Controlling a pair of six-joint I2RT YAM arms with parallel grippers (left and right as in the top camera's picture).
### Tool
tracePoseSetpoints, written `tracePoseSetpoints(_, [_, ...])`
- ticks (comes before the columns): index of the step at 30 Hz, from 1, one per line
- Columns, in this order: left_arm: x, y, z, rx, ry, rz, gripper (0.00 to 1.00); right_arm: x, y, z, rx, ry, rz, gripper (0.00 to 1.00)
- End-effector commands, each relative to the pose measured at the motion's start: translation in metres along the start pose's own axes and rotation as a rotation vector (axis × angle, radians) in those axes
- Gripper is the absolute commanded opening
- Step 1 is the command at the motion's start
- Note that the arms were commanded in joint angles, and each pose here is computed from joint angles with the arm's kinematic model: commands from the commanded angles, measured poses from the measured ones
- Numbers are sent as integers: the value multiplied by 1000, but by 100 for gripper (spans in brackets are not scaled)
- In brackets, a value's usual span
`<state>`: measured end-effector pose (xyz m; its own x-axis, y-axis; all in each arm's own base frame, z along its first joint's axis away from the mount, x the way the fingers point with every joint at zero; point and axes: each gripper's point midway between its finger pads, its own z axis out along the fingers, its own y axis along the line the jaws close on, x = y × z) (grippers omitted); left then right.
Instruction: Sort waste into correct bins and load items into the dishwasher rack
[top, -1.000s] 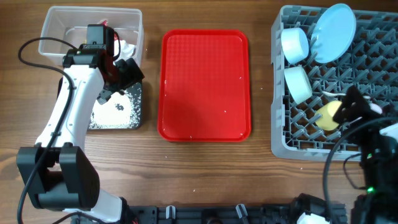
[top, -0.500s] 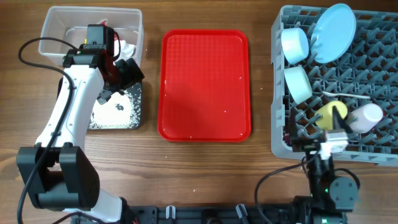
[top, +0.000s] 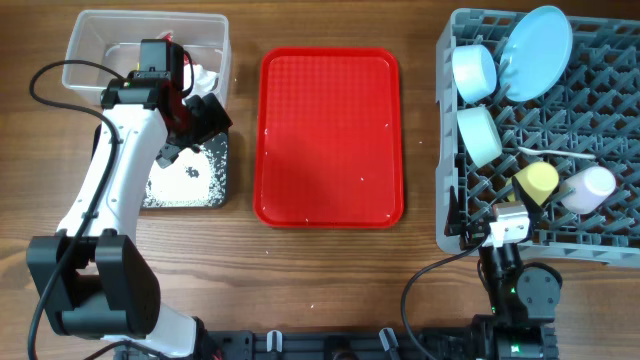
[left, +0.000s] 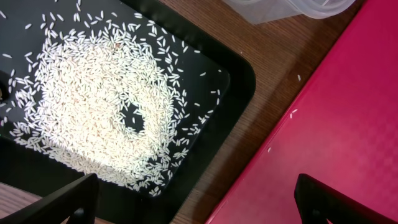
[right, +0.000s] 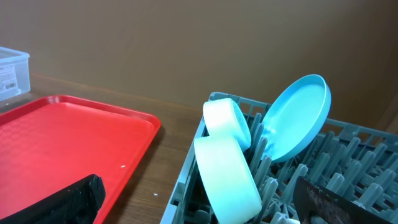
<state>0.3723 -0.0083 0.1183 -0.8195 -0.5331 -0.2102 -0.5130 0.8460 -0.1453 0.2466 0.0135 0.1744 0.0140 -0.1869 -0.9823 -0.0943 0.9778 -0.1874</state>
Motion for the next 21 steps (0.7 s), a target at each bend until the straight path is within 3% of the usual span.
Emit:
tracePoseSetpoints(1, [0,1,0,3,2,7,100,-3,-2,-1,12,-11,-21,100])
tracePoseSetpoints(11, [-6,1,-23,36,-55,-2,100,-3,-2,-1,12,-11,-21,100])
tracePoseSetpoints(14, [-5,2,-80,108,-174,2,100,-2,-2,-1,11,-11,-21,100])
tracePoseSetpoints(18, [17,31,-196,220,-494,-18,100,-2,-2,-1,12,-11,-21,100])
tracePoseSetpoints(21, [45,62,-211,207,-592,-40,100,-3,-2,-1,11,-11,-21,100])
